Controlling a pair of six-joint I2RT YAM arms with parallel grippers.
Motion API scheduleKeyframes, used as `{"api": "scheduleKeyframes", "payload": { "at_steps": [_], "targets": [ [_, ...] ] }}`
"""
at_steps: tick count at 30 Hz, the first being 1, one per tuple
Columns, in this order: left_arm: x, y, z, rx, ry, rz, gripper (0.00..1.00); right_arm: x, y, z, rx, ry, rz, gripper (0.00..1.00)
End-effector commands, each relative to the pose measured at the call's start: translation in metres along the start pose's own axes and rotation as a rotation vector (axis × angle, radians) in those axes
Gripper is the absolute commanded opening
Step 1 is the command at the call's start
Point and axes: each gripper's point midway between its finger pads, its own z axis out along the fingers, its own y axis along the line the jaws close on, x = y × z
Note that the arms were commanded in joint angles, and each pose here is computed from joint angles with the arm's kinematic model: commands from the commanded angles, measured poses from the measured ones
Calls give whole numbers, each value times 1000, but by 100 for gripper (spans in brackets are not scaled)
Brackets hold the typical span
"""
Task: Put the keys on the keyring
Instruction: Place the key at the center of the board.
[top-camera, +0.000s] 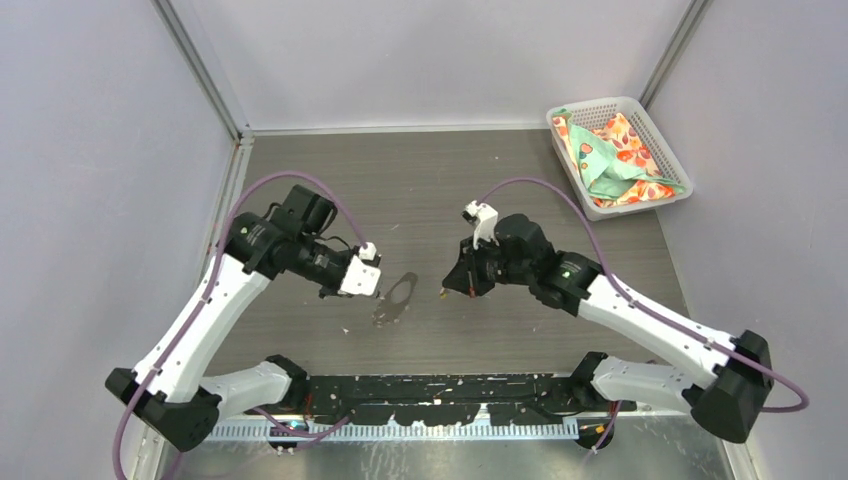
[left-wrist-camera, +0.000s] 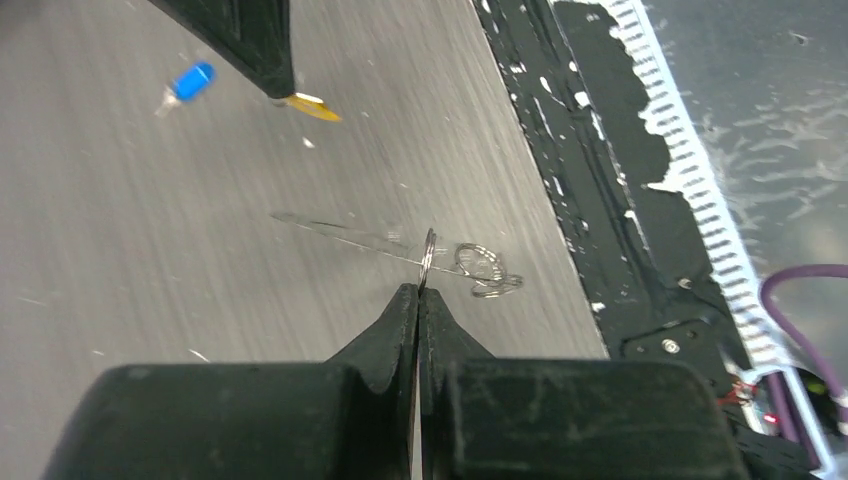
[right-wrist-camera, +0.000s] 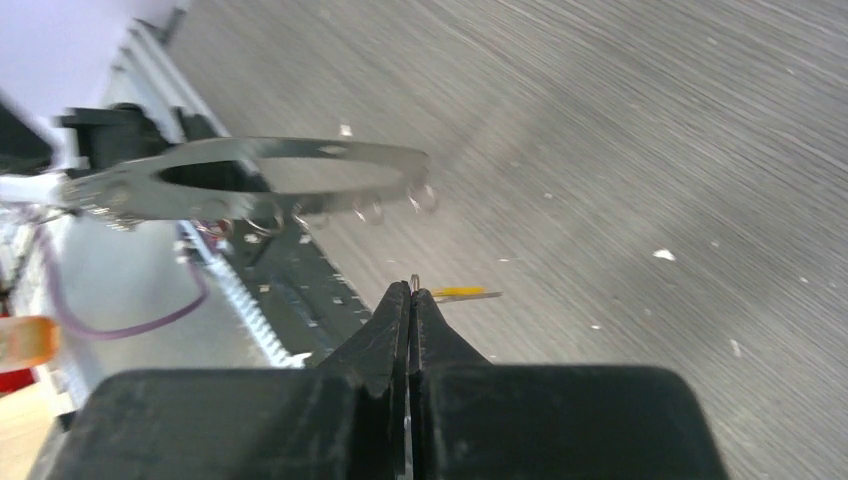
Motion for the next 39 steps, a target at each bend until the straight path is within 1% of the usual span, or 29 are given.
{"api": "scheduleKeyframes", "payload": {
  "at_steps": [1,4,9,12,16,18,19,22,26,27,28,30,32,35,39],
  "targets": [
    [3,-13,-6,25,54,-187,0,22,-54,28,201,70,-43,1],
    [9,-12,-1,12,67,-324,0,38,-73,48,245,112,-44,4],
    [33,1,4,-79,154,-493,0,57,-99,73,319,130,-21,6],
    [51,11,4,-162,215,-547,0,63,-115,83,389,129,-34,6],
    [67,25,-1,-279,278,-575,0,71,-118,95,423,141,-46,7],
    [73,31,-4,-322,310,-594,0,75,-117,98,423,143,-49,13],
    [75,32,-5,-331,323,-606,0,75,-116,99,414,137,-45,18],
    [70,24,-2,-283,310,-642,0,60,-101,95,354,75,-52,31],
    [50,13,4,-191,232,-681,0,15,-65,76,244,-39,-124,47],
    [46,13,4,-185,220,-687,0,7,-51,71,186,-48,-157,58],
    [42,12,4,-177,208,-702,0,-1,-40,65,148,-65,-186,63],
    [33,10,5,-146,181,-720,0,-21,-14,52,53,-127,-228,67],
    [25,6,6,-110,154,-743,0,-36,14,40,-63,-180,-264,68],
    [9,3,6,-74,92,-765,0,-56,58,25,-250,-251,-291,69],
    [-10,0,5,-31,26,-783,0,-77,104,6,-466,-343,-271,66]
  ]
}}
